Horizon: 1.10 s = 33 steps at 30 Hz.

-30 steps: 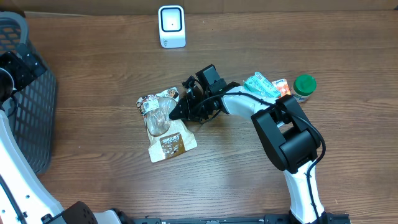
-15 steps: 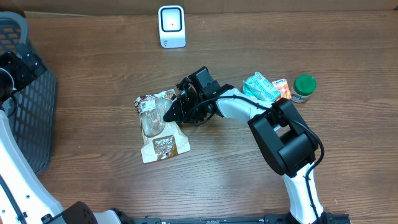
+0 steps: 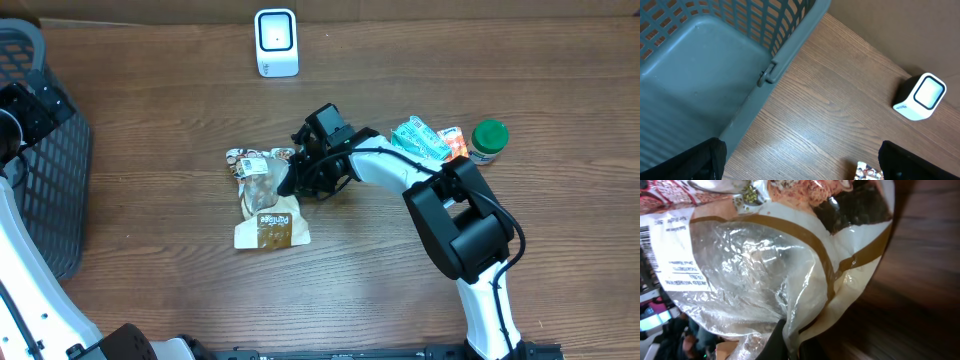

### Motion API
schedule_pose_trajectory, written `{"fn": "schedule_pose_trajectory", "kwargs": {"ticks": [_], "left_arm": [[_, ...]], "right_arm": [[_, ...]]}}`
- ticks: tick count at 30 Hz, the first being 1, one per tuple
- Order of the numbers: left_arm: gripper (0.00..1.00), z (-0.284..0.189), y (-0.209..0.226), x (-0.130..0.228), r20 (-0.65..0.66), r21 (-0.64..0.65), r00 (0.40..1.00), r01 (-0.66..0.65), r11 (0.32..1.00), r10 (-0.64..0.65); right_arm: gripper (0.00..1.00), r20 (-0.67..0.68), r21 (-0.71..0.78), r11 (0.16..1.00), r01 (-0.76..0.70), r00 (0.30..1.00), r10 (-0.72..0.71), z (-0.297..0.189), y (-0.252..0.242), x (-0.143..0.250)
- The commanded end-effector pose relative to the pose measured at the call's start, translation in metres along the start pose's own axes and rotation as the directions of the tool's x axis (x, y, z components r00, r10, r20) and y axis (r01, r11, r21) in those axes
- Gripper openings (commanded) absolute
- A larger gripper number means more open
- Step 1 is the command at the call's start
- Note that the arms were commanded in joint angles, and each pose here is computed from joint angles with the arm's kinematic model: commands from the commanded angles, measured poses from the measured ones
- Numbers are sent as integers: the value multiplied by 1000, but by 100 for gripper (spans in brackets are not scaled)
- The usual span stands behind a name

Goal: Scan the item barcode

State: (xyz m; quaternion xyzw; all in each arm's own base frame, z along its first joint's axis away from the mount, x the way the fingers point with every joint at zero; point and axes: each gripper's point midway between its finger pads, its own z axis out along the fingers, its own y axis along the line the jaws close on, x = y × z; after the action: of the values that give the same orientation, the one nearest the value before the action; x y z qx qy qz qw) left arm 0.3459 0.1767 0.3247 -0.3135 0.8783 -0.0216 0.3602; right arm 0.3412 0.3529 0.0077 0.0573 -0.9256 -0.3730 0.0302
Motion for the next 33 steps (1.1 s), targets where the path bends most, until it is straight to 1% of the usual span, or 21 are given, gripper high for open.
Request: {"fn": "schedule_pose_trajectory", "kwargs": {"ticks": [1,4,8,9,13,16,19,23,26,33], "left_arm": [[100,-2,-1,-2,11,0,1000,-23,1000,23],[100,-2,-1,-2,11,0,1000,-23,1000,23],[100,-2,-1,-2,11,0,1000,-23,1000,23],[100,-2,-1,-2,11,0,1000,-23,1000,23],[100,-2,-1,-2,11,0,1000,-23,1000,23],[99,-2,-1,-2,11,0,1000,-23,1000,23],[100,-2,-1,-2,11,0,1000,-23,1000,23],[100,-2,-1,-2,11,0,1000,-23,1000,23],[100,-2,-1,-2,11,0,1000,-23,1000,23],[100,-2,-1,-2,11,0,1000,-23,1000,23]], "right_arm": [[4,118,71,997,45,992,-53,-38,-2,-22],[4,183,54,993,106,976,-115,-75,22,-28],[4,314,35,977,209,926,-209,-140,68,-31],[4,330,34,975,218,919,-217,-148,73,-31],[4,436,17,945,328,848,-302,-203,116,-19],[4,479,-4,920,392,808,-343,-231,141,-3],[4,505,-32,898,439,782,-365,-252,159,13],[4,517,-56,860,507,751,-410,-266,175,27],[4,531,-50,843,536,729,-432,-273,181,32],[4,544,-76,816,573,710,-448,-278,191,36]]}}
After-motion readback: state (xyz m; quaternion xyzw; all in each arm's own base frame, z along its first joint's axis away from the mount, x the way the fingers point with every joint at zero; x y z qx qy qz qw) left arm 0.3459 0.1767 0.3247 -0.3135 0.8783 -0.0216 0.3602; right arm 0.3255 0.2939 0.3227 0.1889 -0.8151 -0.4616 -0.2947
